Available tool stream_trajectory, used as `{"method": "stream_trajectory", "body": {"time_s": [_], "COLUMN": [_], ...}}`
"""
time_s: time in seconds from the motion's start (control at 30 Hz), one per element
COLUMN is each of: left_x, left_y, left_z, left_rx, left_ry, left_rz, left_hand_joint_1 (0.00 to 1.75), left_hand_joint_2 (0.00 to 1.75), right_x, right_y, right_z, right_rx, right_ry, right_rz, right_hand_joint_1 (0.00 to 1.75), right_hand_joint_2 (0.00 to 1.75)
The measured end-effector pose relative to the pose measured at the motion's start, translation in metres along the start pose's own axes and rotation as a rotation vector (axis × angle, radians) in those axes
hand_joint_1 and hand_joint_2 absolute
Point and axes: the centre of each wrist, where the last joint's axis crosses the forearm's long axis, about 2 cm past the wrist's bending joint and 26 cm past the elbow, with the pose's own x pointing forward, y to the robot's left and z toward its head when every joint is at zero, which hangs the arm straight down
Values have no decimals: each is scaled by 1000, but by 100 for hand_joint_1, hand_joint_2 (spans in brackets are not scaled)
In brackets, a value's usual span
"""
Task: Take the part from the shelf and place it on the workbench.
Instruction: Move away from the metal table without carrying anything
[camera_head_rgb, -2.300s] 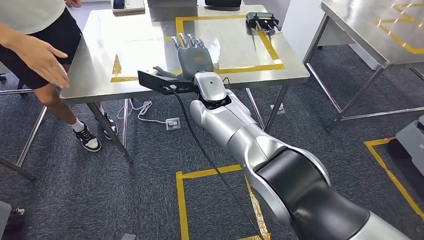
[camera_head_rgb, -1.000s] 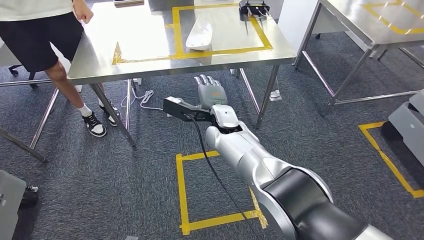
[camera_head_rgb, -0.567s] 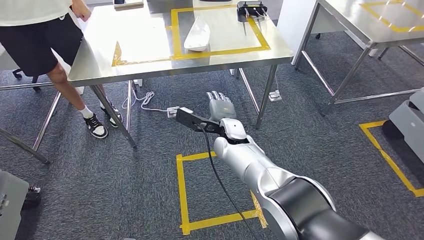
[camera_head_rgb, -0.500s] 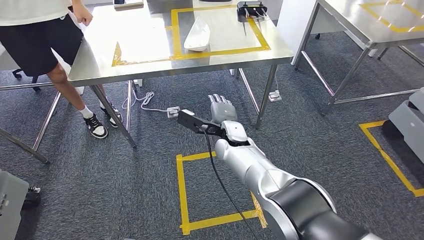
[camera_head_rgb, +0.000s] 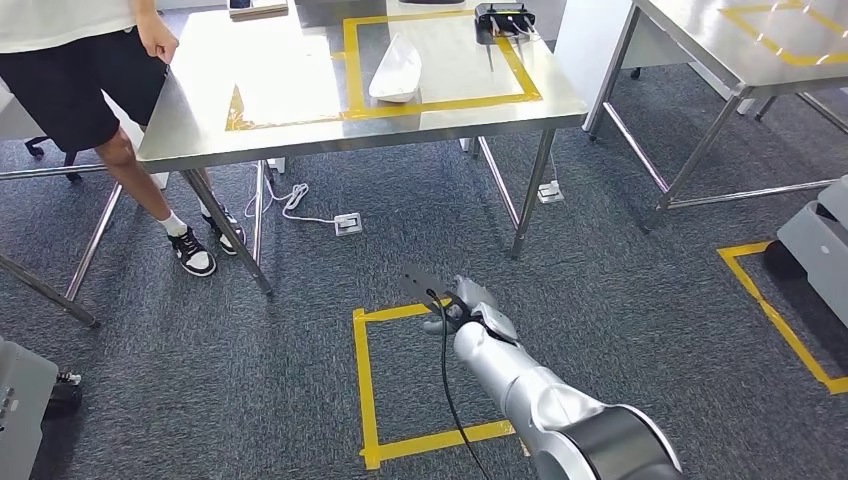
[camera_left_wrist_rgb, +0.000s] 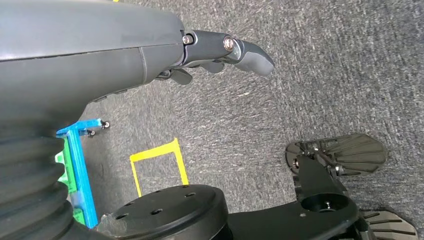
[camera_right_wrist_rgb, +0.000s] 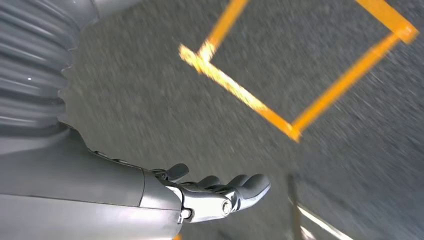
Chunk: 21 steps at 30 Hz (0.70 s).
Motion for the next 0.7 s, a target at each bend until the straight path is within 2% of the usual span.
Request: {"method": "stream_trajectory", "body": {"time_s": [0.2, 0.33, 0.43, 0.47, 0.57, 0.7], "left_x": [-3, -15, -24, -26, -34, -44], "left_y": [2, 8, 14, 15, 20, 26], "left_z": [0, 0, 0, 0, 0, 1], "left_rx": [3, 15, 28, 32, 43, 56], "left_ry": [5, 12, 11, 10, 11, 9], "left_rz": [19, 60, 94, 102, 121, 137], "left_hand_joint_1": [0, 0, 0, 0, 0, 0], "left_hand_joint_2": [175, 175, 44, 44, 175, 175], "right_x": [-20, -43, -59, -64, -78, -95], "right_y": [16, 43, 65, 71, 89, 111], "right_z": [7, 20, 33, 37, 50, 67], "right_rx": [37, 88, 131, 144, 179, 220], "right_ry": [56, 129, 188, 206, 257, 322], "right_rz": [-128, -230, -310, -334, -401, -482], "right_hand_joint_1": [0, 0, 0, 0, 0, 0], "right_hand_joint_2": [175, 175, 175, 175, 175, 175]}}
